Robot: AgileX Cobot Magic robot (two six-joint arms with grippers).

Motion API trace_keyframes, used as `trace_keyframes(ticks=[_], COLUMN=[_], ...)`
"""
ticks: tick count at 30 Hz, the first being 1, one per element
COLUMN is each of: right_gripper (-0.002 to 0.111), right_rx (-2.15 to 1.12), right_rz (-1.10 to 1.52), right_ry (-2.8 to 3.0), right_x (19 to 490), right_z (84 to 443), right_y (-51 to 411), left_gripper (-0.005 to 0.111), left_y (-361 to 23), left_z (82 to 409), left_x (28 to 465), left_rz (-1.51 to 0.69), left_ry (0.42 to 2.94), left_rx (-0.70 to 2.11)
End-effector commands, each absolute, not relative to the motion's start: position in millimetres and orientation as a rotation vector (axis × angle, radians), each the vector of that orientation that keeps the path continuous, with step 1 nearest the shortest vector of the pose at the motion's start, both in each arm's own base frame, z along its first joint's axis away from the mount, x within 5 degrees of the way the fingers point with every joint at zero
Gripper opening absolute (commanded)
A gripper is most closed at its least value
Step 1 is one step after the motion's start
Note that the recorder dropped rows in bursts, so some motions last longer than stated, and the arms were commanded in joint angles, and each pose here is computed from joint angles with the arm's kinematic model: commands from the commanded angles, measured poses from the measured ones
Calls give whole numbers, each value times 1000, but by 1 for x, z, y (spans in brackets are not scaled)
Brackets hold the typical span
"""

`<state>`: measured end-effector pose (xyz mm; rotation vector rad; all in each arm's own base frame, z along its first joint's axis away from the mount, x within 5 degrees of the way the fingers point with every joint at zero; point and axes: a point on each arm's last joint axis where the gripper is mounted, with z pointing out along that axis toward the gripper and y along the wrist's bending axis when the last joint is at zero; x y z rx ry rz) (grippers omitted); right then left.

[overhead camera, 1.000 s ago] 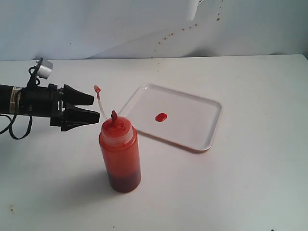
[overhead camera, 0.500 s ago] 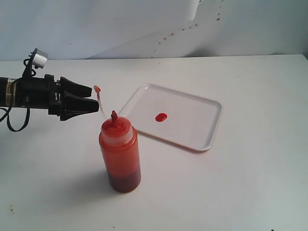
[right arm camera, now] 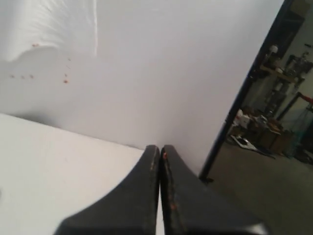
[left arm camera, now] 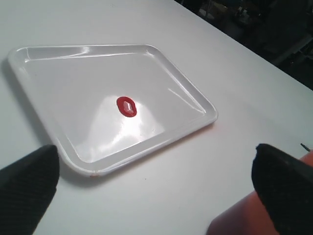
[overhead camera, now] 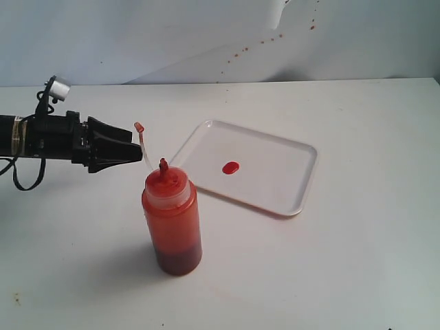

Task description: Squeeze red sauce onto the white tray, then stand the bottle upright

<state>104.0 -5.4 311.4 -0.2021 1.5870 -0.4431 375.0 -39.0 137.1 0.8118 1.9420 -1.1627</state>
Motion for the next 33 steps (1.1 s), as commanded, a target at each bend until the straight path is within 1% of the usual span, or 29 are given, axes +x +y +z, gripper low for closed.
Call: trace_keyframes(ticks=[1, 5, 9, 12, 16, 21, 27, 33], right_gripper=[0, 0, 0, 0, 0, 0, 0, 0], right_rx=[-163, -44, 22, 66, 109, 94, 96, 104], right_rz=[-328, -298, -267, -234, -215, -250, -278, -283], right_ry=[1477, 1425, 1350, 1301, 1247, 1221, 1217, 1218], right_x=[95, 82, 65, 52, 38, 34, 35, 35], right_z=[319, 324, 329, 330, 323, 306, 305, 305], right_y=[-5, -18, -30, -38, -47, -49, -50, -51], left_gripper=[104, 104, 104, 104, 105, 105, 105, 105], left_y=[-42, -42, -54, -70, -89, -92, -92, -92], left_z=[158, 183, 221, 245, 278, 313, 337, 351], left_x=[375, 371, 362, 347, 328, 315, 299, 281], left_rz=[-1175, -1169, -1167, -1146, -1127, -1139, -1152, -1161], left_ry=[1924, 1919, 1881, 1867, 1804, 1708, 1698, 1689], left_rx=[765, 749, 764, 875, 967, 900, 864, 843])
